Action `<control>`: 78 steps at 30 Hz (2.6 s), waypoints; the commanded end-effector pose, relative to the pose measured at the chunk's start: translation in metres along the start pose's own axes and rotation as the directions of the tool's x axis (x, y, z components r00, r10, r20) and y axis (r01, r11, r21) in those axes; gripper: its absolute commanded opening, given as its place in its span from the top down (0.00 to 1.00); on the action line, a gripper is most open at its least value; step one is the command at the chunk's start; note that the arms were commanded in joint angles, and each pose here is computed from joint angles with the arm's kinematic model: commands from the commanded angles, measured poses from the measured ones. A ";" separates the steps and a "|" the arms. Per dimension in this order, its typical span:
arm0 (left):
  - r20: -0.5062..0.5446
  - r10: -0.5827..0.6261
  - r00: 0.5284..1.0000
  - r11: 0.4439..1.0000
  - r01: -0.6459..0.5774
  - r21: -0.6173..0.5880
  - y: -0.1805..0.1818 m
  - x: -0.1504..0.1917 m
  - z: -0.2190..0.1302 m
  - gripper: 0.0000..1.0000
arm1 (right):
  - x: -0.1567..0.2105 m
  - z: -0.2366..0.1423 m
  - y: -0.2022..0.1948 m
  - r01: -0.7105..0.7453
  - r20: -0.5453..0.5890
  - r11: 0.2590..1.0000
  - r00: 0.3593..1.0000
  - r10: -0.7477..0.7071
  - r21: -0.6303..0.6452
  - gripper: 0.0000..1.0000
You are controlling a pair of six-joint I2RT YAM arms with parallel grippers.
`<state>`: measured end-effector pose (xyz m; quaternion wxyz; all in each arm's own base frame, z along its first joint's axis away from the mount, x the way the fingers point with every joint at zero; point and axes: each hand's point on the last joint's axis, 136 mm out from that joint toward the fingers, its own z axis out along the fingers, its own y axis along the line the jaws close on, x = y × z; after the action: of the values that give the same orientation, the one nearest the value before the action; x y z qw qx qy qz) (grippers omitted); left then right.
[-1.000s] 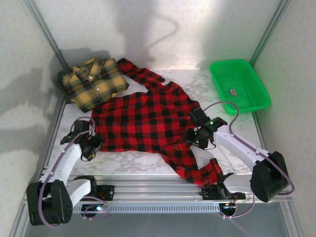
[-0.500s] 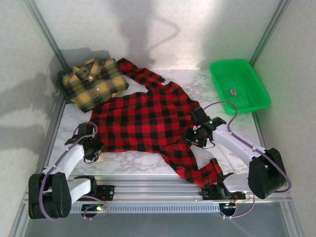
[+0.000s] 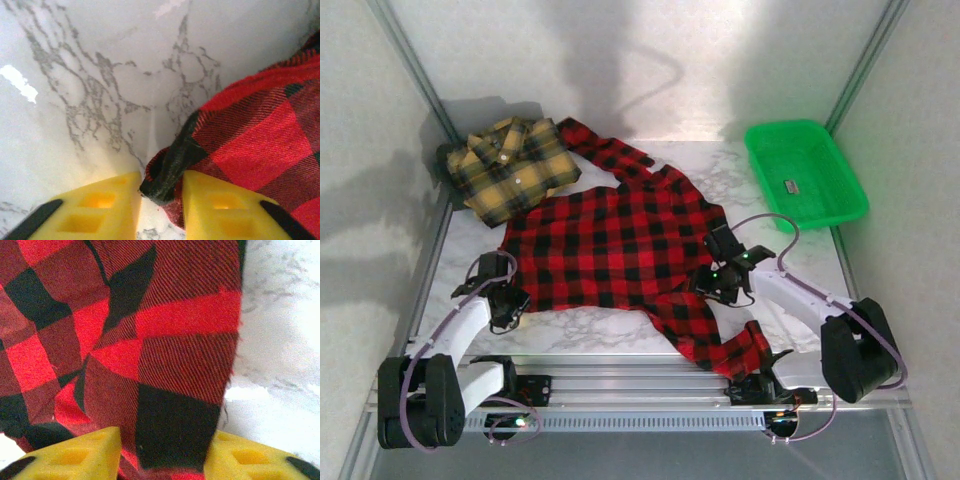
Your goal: Fold and stack the long sleeve shirts
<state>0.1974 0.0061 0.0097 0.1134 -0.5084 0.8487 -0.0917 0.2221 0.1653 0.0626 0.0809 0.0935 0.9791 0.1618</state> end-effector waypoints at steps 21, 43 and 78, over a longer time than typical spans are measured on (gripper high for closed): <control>0.087 -0.009 0.996 0.989 -0.005 0.150 -0.025 -0.011 -0.028 1.00 | 0.021 -0.025 -0.046 -0.058 -0.070 0.985 0.995 0.071 0.164 1.00; 0.066 0.074 0.995 0.965 -0.088 0.249 -0.105 -0.046 -0.039 1.00 | -0.080 -0.036 0.000 0.033 -0.091 0.991 0.996 -0.021 0.133 0.94; 0.157 0.233 0.960 0.892 -0.275 0.359 -0.173 -0.033 -0.130 0.09 | -0.056 -0.099 -0.003 0.263 -0.070 0.943 0.965 -0.254 0.202 0.21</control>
<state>0.3446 -0.0078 0.1807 0.2893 -0.4164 0.8377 -0.2030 0.3384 0.1325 0.1871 0.1797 0.0016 0.9776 0.1095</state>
